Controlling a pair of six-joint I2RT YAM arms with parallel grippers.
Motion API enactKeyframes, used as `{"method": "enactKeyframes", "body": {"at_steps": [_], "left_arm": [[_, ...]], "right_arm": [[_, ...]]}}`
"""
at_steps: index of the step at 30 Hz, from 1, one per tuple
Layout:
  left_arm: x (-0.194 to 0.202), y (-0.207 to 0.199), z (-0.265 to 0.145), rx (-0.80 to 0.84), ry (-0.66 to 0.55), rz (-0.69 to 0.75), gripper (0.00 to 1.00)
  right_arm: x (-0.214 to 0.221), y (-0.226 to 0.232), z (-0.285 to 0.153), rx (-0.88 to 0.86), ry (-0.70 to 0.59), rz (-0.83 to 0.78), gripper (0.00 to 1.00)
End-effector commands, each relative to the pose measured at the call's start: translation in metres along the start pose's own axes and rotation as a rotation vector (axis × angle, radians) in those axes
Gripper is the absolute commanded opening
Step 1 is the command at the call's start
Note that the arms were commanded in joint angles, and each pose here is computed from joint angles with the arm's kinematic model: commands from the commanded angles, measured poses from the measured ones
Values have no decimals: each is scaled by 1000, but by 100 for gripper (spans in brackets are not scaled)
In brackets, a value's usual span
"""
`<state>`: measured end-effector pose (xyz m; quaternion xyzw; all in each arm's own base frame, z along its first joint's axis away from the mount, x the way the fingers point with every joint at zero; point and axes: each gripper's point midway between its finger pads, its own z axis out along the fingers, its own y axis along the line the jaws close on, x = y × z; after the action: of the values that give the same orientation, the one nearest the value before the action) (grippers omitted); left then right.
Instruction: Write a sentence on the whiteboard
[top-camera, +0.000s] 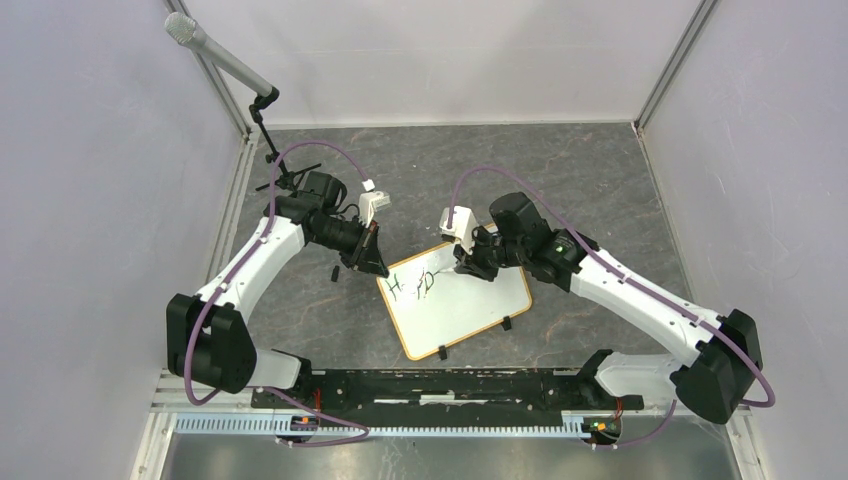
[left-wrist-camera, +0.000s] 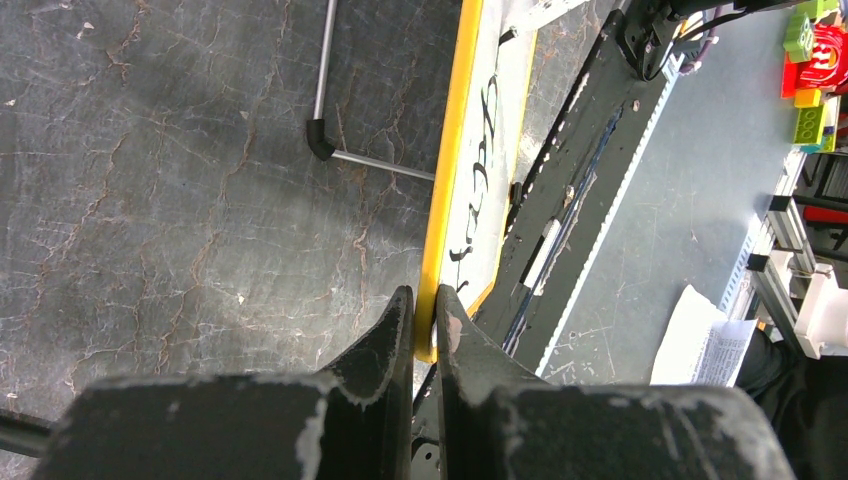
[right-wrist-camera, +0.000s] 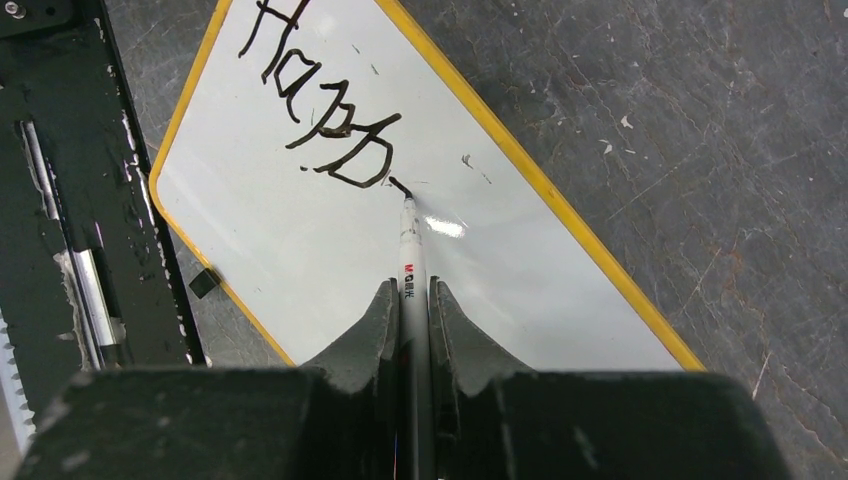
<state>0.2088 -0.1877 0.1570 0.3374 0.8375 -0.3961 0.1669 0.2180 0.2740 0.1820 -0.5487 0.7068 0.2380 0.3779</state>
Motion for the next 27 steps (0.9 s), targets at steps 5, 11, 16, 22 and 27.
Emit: {"method": "enactKeyframes", "body": {"at_steps": [5,11,16,22,27], "left_arm": [[13,-1,5,-15,53,-3,2],[14,-1,5,-16,54,-4,2],[14,-1,5,-16,54,-3,2],[14,-1,5,-15,56,-4,2],[14,-1,5,-13,56,-3,2]], "right_arm": [[-2,-1,-2,15,-10,-22,0],[3,6,2,-7,6,-27,0],[11,12,3,-23,21,-30,0],[12,11,1,-13,27,-38,0],[-10,2,-9,20,0,-67,0]]}}
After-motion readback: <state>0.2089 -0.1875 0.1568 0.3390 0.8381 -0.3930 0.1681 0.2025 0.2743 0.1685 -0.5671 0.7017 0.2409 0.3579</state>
